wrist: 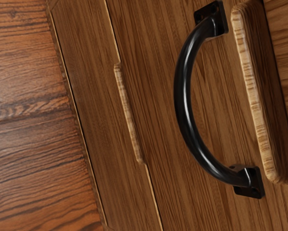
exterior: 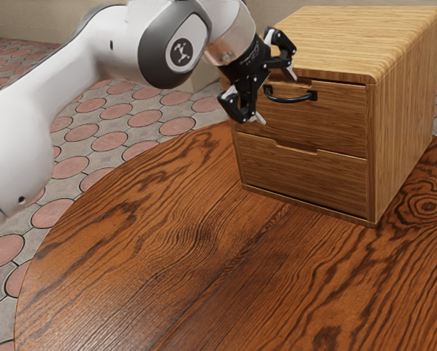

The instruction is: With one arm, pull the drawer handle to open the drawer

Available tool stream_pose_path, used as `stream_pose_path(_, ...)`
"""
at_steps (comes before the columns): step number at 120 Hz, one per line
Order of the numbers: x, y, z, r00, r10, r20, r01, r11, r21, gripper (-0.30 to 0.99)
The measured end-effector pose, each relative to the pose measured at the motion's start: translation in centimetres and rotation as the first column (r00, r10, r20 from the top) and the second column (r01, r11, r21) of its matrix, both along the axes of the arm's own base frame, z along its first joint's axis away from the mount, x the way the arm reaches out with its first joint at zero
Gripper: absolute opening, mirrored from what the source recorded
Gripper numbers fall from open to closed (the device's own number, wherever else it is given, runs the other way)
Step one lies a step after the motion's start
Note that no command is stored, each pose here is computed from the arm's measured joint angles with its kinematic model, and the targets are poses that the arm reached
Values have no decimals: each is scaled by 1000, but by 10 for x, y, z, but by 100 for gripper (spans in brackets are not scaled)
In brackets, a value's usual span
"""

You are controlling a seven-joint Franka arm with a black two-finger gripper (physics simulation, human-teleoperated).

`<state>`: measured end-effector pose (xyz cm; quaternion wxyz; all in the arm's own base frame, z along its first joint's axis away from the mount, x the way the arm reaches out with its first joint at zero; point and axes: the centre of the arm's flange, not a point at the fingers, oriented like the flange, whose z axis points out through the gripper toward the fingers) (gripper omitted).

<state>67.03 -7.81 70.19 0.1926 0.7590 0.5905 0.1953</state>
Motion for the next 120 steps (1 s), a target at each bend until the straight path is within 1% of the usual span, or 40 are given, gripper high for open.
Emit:
stream_pose_path(14,13,3,-15,1000,24,-12,-24,1000,-12,69)
stream_pose_path(31,20,10,-22,999,49,-19,-50,998,-33,69)
stream_pose_path(72,30,12,-35,996,84,-27,-85,995,-51,69)
stream_pose_path(95,32,22,-35,994,110,-24,-111,992,-58,69)
stream_pose_path(120,38,18,-44,993,113,-31,-114,991,-64,69)
